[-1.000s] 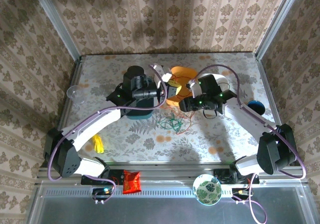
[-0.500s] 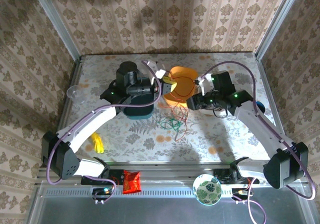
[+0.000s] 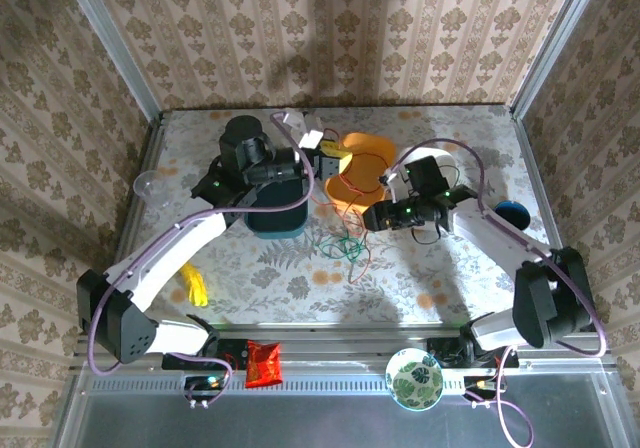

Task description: Untangle the cables

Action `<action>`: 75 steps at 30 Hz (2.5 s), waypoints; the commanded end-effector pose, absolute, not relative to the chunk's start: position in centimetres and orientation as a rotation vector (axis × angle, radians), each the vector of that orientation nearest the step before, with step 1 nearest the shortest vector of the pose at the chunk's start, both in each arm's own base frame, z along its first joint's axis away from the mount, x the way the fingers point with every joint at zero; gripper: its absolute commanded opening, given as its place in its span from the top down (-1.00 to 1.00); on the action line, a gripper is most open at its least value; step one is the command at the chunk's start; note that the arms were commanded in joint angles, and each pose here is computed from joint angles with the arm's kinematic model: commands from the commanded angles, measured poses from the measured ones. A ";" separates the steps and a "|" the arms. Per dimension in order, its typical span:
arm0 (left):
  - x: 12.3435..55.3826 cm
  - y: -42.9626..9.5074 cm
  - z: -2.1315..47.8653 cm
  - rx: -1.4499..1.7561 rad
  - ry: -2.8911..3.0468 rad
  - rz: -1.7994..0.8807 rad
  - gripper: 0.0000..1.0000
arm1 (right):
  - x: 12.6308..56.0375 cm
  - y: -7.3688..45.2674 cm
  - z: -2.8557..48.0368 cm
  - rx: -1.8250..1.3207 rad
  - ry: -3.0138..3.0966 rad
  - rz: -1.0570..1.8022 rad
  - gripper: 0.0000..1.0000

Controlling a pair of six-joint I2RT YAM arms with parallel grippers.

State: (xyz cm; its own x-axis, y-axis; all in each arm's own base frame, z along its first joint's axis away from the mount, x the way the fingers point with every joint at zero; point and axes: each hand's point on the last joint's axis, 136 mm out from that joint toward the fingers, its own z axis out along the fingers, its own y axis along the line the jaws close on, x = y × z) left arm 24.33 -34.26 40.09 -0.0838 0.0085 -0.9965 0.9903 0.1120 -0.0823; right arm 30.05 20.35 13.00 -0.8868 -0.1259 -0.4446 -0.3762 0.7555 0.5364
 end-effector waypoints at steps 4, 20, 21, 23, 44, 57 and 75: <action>23.3 -33.8 42.6 1.099 1.249 -1.194 1.00 | 32.2 21.6 11.5 -0.324 2.551 0.935 -0.14; 25.7 -32.2 43.0 0.936 1.288 -1.001 1.00 | 33.4 22.3 7.5 -0.311 2.622 0.828 1.00; 27.0 -31.2 43.3 0.855 1.300 -0.914 1.00 | 33.0 22.0 7.7 -0.314 2.616 0.821 1.00; 28.4 -28.8 44.1 0.728 1.289 -0.784 1.00 | 31.9 21.4 8.2 -0.325 2.612 0.818 1.00; 33.7 -19.9 42.6 0.315 1.400 -0.613 1.00 | 31.3 9.7 29.9 -0.052 2.012 0.481 1.00; 33.2 -22.7 38.3 0.419 1.497 -0.607 1.00 | 33.7 10.8 35.0 -0.117 1.950 0.526 1.00; 22.9 -27.1 53.7 0.763 0.950 -0.798 1.00 | 34.9 8.5 24.3 0.115 2.241 0.465 1.00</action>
